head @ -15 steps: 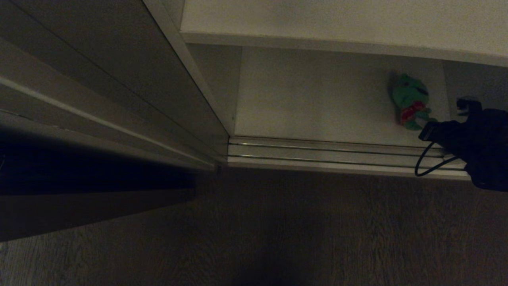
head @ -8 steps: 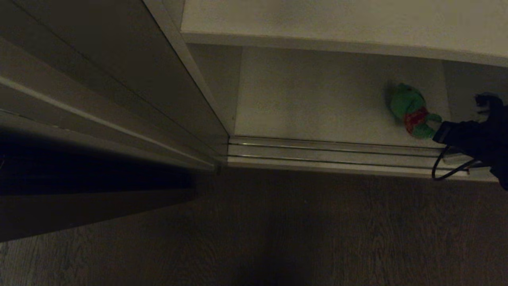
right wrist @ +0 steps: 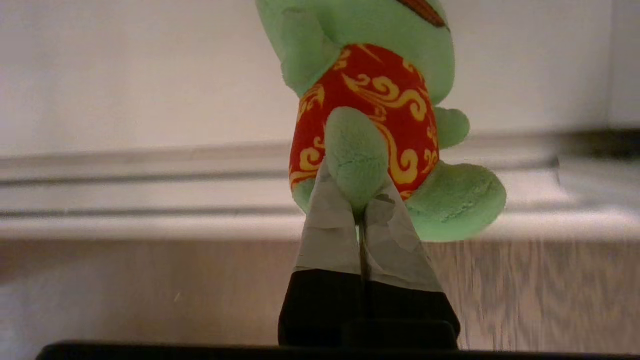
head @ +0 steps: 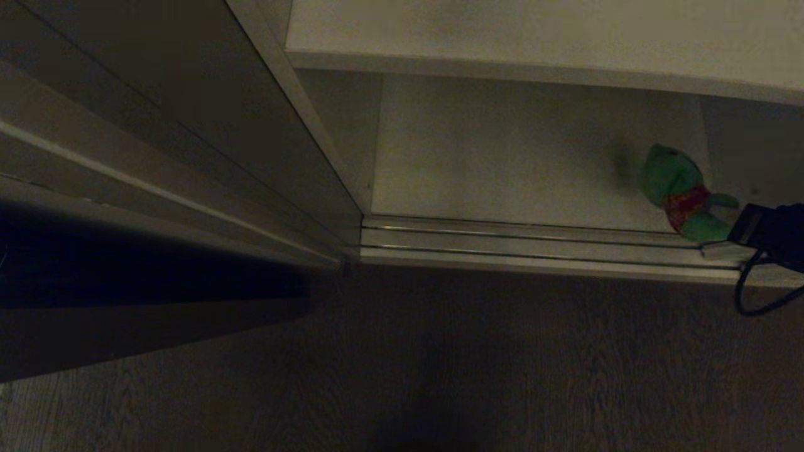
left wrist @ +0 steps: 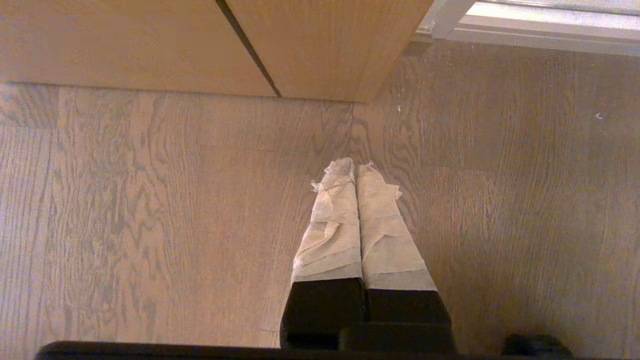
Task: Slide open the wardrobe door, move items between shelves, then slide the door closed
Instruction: Place the green doll on the higher shelf
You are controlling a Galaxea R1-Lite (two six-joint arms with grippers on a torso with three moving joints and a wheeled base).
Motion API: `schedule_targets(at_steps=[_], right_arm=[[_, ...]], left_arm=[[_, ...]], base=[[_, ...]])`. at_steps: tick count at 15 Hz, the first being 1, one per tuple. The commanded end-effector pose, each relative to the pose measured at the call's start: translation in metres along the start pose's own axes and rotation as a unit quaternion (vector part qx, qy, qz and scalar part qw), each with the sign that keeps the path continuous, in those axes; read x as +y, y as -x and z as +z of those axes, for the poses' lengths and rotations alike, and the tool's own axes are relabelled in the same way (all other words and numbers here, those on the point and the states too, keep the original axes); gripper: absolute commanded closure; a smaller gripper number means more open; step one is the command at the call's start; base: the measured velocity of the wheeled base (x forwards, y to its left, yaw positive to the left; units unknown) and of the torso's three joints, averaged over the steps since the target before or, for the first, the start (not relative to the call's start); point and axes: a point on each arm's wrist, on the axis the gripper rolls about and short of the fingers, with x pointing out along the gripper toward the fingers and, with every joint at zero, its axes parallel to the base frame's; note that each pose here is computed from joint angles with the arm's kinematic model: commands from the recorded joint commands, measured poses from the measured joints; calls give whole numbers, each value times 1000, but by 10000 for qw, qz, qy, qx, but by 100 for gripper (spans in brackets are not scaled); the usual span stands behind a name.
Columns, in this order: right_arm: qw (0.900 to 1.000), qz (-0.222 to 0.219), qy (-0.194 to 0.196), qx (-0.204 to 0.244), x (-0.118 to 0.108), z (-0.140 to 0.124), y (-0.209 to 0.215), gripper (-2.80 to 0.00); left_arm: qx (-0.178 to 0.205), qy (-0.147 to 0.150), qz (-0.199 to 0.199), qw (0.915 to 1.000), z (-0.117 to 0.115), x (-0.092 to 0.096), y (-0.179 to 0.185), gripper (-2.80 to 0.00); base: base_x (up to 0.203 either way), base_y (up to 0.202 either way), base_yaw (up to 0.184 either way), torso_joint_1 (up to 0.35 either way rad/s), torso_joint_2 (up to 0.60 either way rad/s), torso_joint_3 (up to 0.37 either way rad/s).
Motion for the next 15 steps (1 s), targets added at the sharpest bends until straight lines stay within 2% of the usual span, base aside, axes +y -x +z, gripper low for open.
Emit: schedule_targets(at_steps=[1,6,15], right_arm=[[10000,21,27,-62,16,3,39,0],[9998,62,-1,202,42,-11,107,0],[9942,-183,-139,1055,78,-85,227,0]], left_arm=[[-7,4,1,10000,0,0,0,0],[-7,4,-3,10000,0,0,0,0],[-7,4,1,10000,0,0,0,0]], base=[[0,0,0,0,0,0],[0,0,0,0,0,0],[0,0,0,0,0,0]])
